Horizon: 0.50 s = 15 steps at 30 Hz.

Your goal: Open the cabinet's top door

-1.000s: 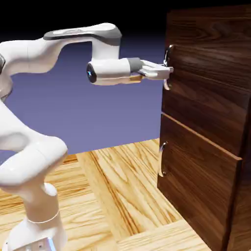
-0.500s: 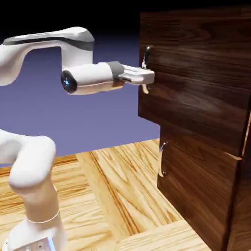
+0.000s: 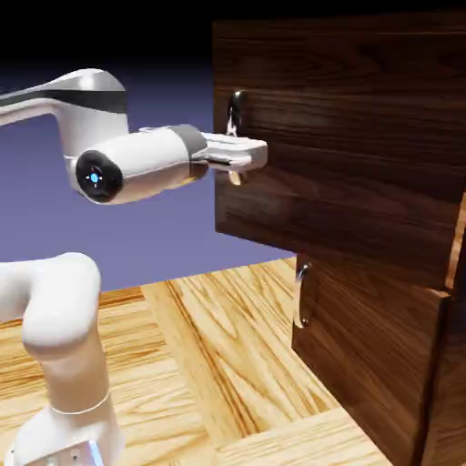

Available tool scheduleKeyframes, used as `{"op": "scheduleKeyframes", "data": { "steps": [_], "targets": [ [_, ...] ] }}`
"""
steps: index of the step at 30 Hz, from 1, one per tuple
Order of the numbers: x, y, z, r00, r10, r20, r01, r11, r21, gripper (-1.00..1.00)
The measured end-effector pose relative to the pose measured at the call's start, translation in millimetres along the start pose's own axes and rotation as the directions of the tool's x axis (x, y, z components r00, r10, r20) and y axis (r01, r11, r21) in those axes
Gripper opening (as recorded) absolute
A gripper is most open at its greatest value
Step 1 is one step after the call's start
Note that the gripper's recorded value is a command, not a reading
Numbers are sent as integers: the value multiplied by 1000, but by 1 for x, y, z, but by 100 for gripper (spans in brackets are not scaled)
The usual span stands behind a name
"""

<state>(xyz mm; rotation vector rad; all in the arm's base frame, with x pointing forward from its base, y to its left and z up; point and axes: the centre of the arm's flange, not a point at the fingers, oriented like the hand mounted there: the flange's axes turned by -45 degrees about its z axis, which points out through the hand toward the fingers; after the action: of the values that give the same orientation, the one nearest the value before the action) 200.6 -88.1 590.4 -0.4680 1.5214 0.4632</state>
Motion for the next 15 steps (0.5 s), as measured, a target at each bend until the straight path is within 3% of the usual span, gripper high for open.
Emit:
{"op": "scheduleKeyframes", "data": {
  "steps": [15],
  "targets": [
    [1, -71, -114, 1000, 3, 2, -2, 941, -340, -100]
  ]
}}
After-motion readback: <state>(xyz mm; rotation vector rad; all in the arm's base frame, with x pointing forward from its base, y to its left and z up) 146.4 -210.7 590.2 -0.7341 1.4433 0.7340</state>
